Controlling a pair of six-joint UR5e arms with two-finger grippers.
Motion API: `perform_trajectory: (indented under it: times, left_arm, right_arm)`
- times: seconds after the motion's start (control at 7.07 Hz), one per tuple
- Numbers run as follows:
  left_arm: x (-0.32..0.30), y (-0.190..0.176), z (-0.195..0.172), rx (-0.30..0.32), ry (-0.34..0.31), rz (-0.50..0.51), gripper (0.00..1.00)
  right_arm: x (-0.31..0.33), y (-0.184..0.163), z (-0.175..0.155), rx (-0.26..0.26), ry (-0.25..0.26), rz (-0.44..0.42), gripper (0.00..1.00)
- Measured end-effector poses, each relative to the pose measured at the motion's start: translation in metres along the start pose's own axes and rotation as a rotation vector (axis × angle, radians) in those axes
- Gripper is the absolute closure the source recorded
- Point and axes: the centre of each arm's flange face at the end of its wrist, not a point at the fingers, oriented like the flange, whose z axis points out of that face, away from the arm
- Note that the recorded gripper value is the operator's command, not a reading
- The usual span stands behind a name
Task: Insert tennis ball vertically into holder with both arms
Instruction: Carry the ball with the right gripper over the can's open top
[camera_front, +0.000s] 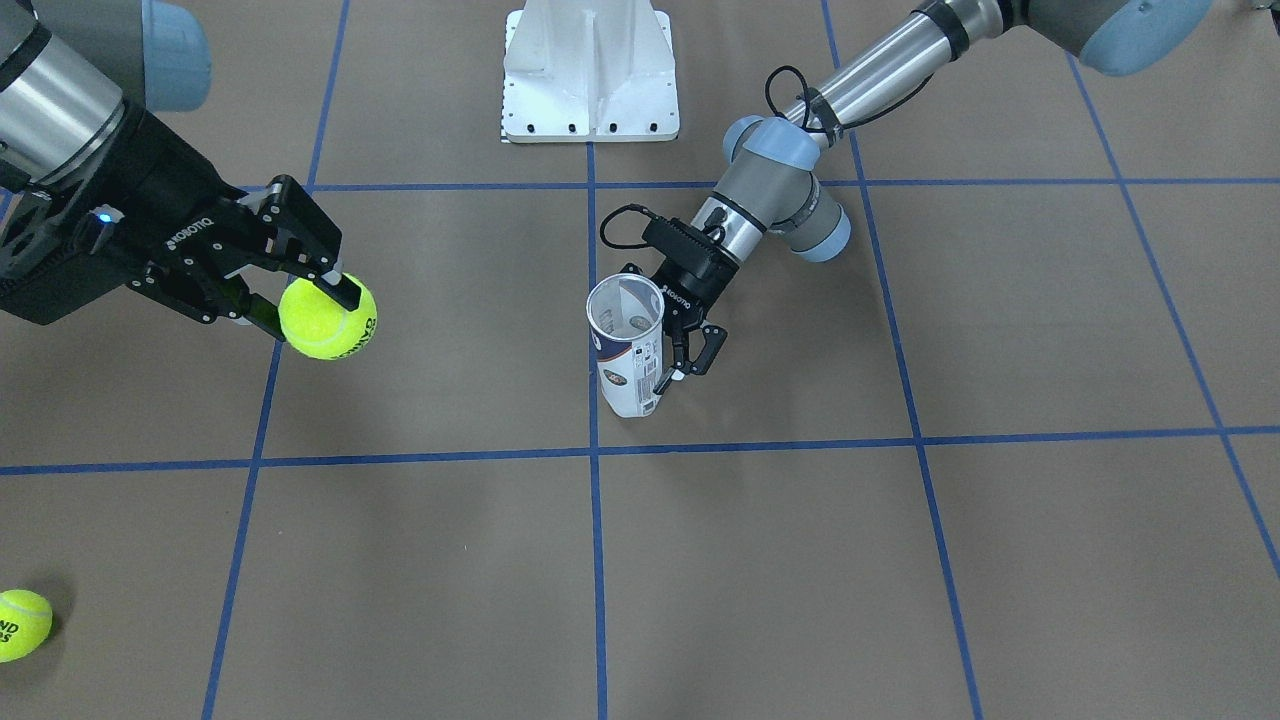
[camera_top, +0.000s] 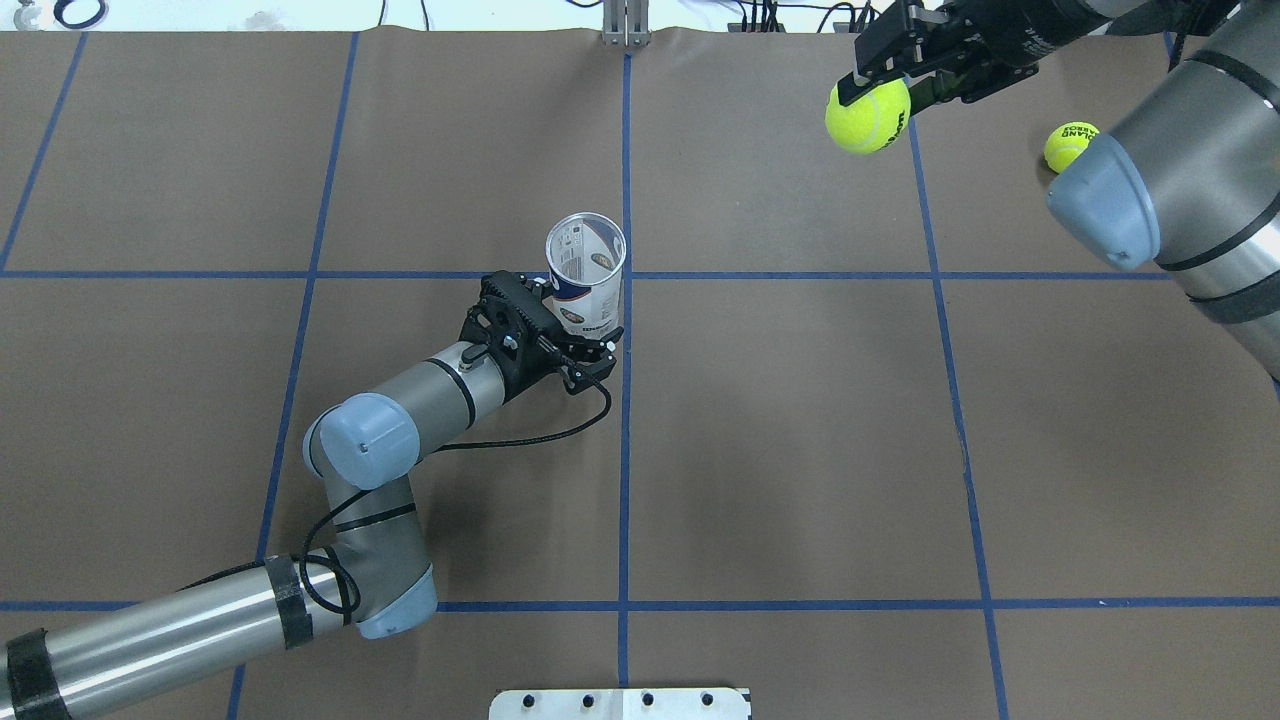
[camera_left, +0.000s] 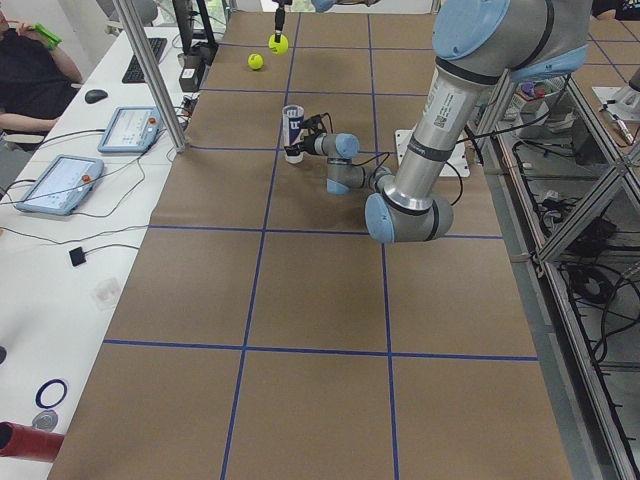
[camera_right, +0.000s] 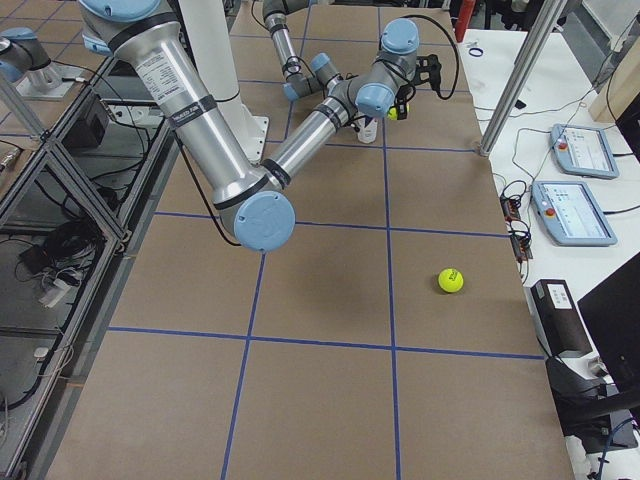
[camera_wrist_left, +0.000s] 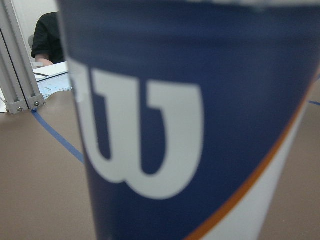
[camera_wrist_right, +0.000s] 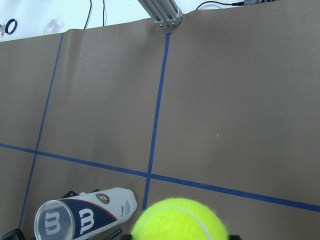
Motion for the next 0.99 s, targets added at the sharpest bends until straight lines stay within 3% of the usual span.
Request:
perform_trajectory:
  times: [0.57, 0.99]
  left_arm:
    - [-0.006, 0.002, 0.002, 0.000, -0.021, 0.005, 0.03]
    - [-0.006, 0.003, 0.002, -0.002, -0.022, 0.006, 0.11]
  right_arm:
    - [-0.058, 0.011, 0.014, -0.025, -0.055, 0.016, 1.00]
    - [-0.101, 0.031, 0.043, -0.028, -0.069, 0.013, 1.00]
